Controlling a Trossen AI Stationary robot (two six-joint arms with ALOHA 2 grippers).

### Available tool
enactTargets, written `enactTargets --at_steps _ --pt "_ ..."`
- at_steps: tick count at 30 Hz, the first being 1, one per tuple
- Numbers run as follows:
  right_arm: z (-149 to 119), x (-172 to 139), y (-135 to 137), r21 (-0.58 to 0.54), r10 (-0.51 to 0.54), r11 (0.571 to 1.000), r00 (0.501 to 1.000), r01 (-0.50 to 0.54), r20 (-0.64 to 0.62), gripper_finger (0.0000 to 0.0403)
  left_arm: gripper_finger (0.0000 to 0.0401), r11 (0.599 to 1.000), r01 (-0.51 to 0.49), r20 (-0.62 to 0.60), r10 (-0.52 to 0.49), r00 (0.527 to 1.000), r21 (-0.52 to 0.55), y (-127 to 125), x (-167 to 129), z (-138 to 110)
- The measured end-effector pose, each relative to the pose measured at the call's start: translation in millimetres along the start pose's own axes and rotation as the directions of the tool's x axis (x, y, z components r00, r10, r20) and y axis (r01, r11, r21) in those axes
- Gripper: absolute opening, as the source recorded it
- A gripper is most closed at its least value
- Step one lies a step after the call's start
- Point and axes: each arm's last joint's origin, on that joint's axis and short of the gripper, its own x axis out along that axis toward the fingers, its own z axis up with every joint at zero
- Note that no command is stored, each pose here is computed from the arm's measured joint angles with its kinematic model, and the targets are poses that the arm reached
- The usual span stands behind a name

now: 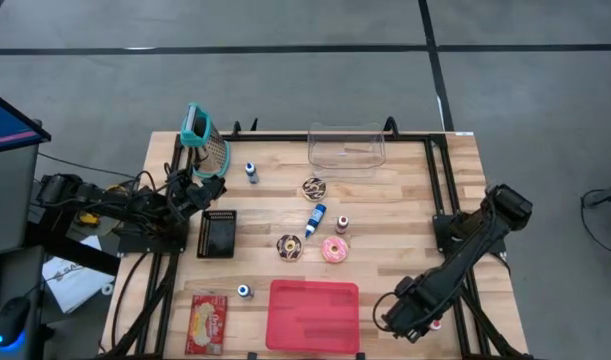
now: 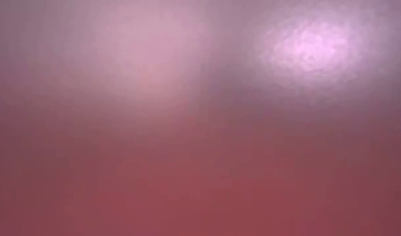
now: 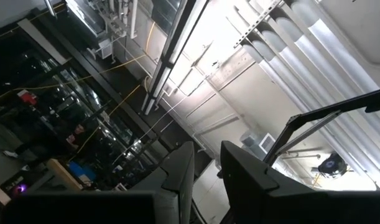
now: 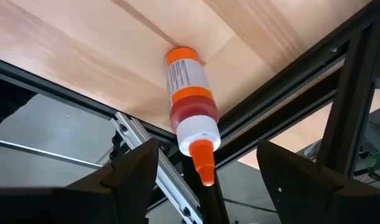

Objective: Pick & Place Food Item
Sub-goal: Put the orange food coloring bottle into the transparent bin

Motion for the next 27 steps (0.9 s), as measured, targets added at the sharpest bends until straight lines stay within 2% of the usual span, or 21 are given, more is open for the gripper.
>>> enactTargets --at_steps 12,21,27 --pt "-16.3 9.3 -1.9 -0.04 -0.025 0.999 1.0 0.025 0.01 0.0265 0.0076 1.0 -0.001 -0.001 0.001 1.0 0.003 0.1 0.0 -0.1" --pt "-9.0 24.8 8.9 -0.073 -0.031 0.997 0.999 0.032 0.018 0.0265 0.0076 1.0 0.0 -0.001 0.0 1.0 0.025 0.0 0.0 -0.1" --pt "-6.9 33.6 6.9 -0.07 -0.048 0.996 0.999 0.049 0.013 0.0265 0.0076 1.0 -0.001 -0.001 0.001 1.0 0.023 0.1 -0.1 -0.1"
